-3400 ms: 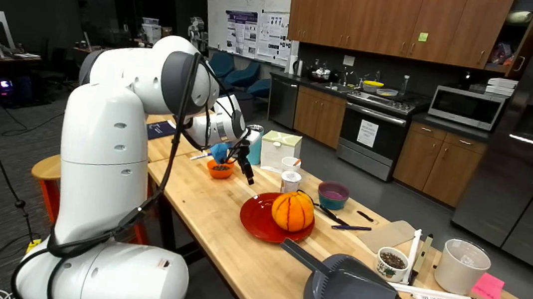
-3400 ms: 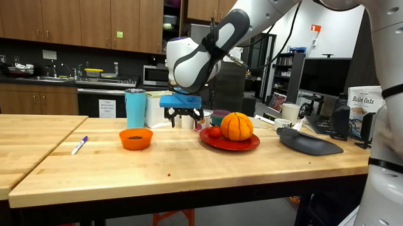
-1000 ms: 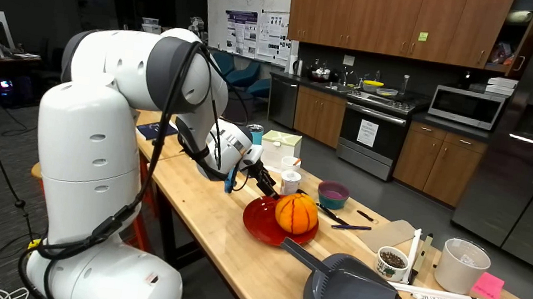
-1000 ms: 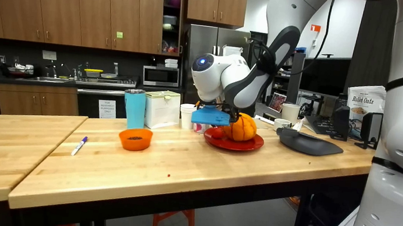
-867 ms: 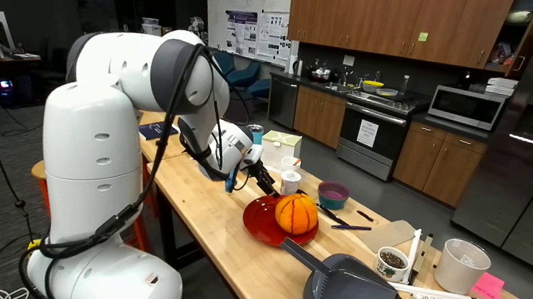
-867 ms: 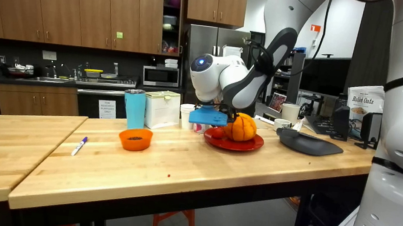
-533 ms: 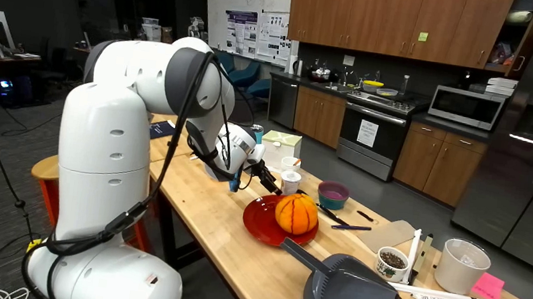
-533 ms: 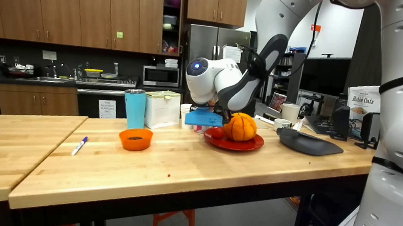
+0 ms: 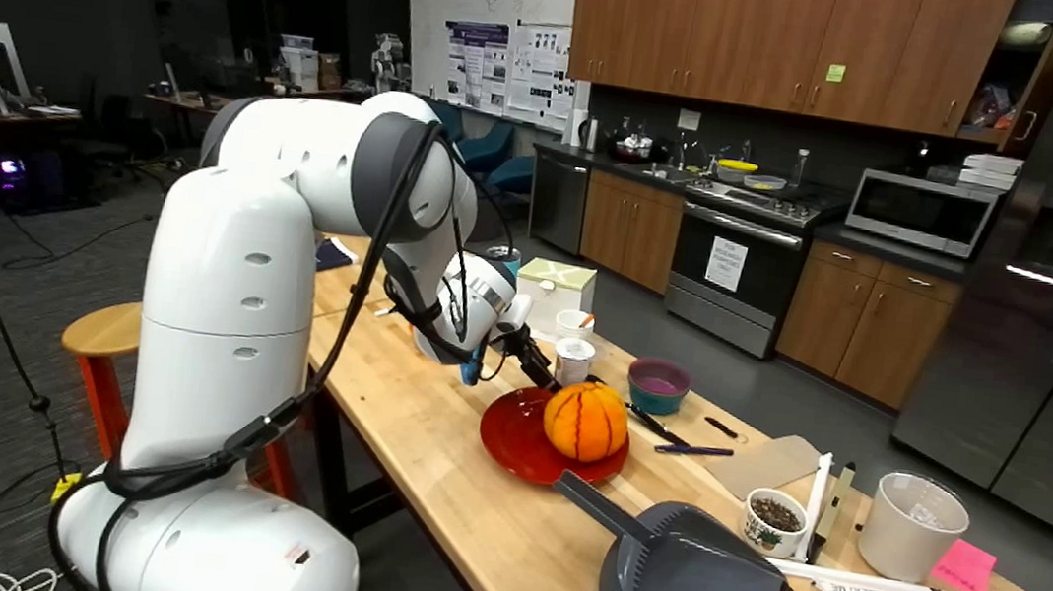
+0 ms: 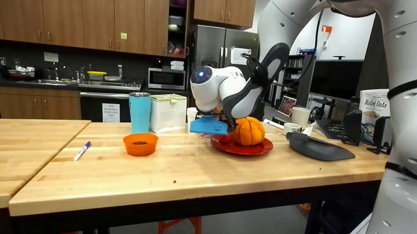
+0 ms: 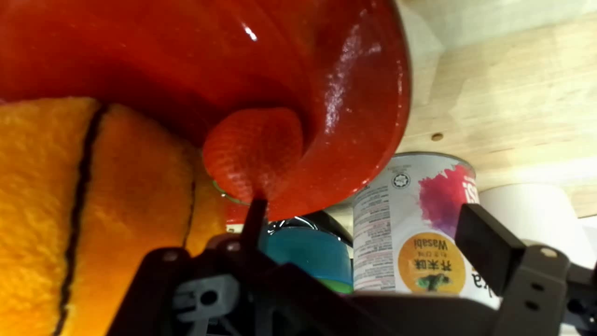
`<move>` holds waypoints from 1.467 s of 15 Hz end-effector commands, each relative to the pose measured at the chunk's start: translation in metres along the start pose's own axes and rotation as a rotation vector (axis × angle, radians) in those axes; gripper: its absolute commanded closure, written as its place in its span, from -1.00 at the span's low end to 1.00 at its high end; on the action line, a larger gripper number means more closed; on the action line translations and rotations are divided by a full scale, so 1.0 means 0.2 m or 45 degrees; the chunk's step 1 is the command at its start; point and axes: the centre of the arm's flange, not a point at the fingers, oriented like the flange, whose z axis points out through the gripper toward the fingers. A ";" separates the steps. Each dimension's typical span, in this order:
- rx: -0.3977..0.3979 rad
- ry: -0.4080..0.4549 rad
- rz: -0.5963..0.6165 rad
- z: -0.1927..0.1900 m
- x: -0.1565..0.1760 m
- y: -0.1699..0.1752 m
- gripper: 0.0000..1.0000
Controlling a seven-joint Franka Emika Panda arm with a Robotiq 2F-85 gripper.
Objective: Push the orange bowl to the left
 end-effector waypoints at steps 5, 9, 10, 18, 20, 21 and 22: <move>-0.007 -0.077 0.139 0.00 -0.04 0.06 -1.00; 0.013 -0.112 0.166 -0.02 -0.02 0.06 -1.00; 0.042 -0.125 0.164 -0.02 -0.02 0.03 -1.00; 0.331 -0.390 0.000 -0.08 -0.15 -0.17 -1.00; 0.268 -0.392 0.029 -0.10 -0.13 -0.13 -1.00; 0.240 -0.386 0.052 -0.11 -0.12 -0.11 -1.00; 0.227 -0.374 0.071 -0.12 -0.10 -0.10 -1.00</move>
